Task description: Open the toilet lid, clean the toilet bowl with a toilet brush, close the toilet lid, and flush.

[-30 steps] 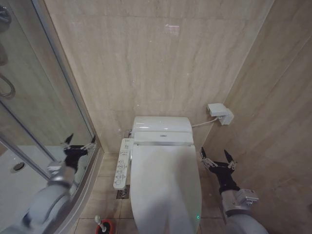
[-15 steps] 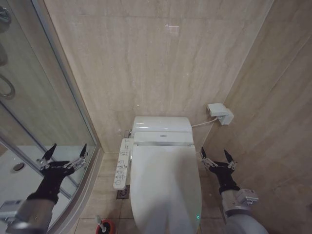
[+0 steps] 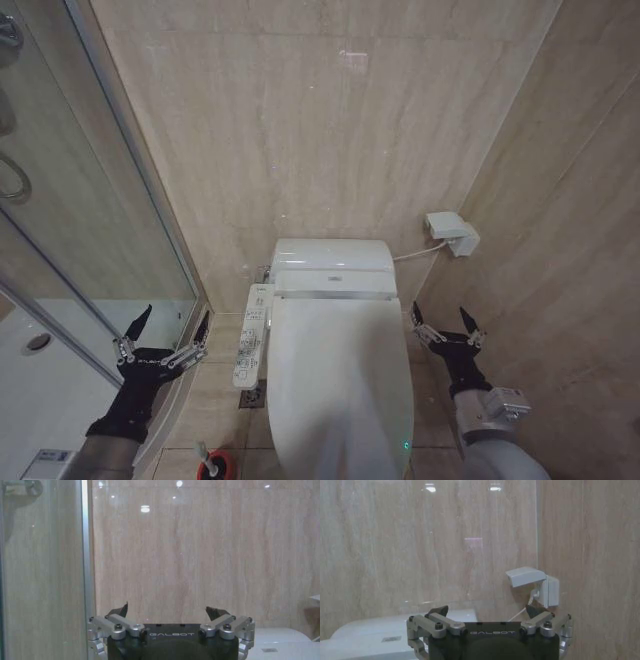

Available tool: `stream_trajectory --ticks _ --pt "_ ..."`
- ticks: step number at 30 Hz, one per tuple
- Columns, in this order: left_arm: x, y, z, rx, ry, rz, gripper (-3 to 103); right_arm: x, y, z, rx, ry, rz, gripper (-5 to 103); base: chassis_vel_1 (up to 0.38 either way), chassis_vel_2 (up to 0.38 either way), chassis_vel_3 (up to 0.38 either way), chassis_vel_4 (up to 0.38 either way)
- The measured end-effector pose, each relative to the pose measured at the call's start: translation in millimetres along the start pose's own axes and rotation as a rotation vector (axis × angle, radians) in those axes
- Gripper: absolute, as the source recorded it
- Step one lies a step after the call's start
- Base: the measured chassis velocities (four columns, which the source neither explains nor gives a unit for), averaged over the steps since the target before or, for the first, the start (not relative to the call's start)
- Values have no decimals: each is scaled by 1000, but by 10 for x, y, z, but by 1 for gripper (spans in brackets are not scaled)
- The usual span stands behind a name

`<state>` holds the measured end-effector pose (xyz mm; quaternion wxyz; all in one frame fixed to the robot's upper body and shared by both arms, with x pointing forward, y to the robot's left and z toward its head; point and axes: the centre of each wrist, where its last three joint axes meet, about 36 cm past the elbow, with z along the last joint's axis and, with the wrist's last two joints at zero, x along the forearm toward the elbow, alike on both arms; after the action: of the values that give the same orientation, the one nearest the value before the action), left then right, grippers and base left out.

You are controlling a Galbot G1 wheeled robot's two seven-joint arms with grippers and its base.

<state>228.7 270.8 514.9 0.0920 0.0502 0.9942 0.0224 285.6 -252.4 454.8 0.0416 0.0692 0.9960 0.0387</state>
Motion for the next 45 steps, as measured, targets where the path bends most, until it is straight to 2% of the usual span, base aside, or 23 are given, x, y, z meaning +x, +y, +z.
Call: stream_trajectory --ticks 17,45 --pt "17 -84 23 4 -15 -7 100 0 0 0 0 0 0 100 0 0 0 0" --pt "19 -85 24 5 -10 -2 100 0 0 0 0 0 0 100 9 -10 -10 10"
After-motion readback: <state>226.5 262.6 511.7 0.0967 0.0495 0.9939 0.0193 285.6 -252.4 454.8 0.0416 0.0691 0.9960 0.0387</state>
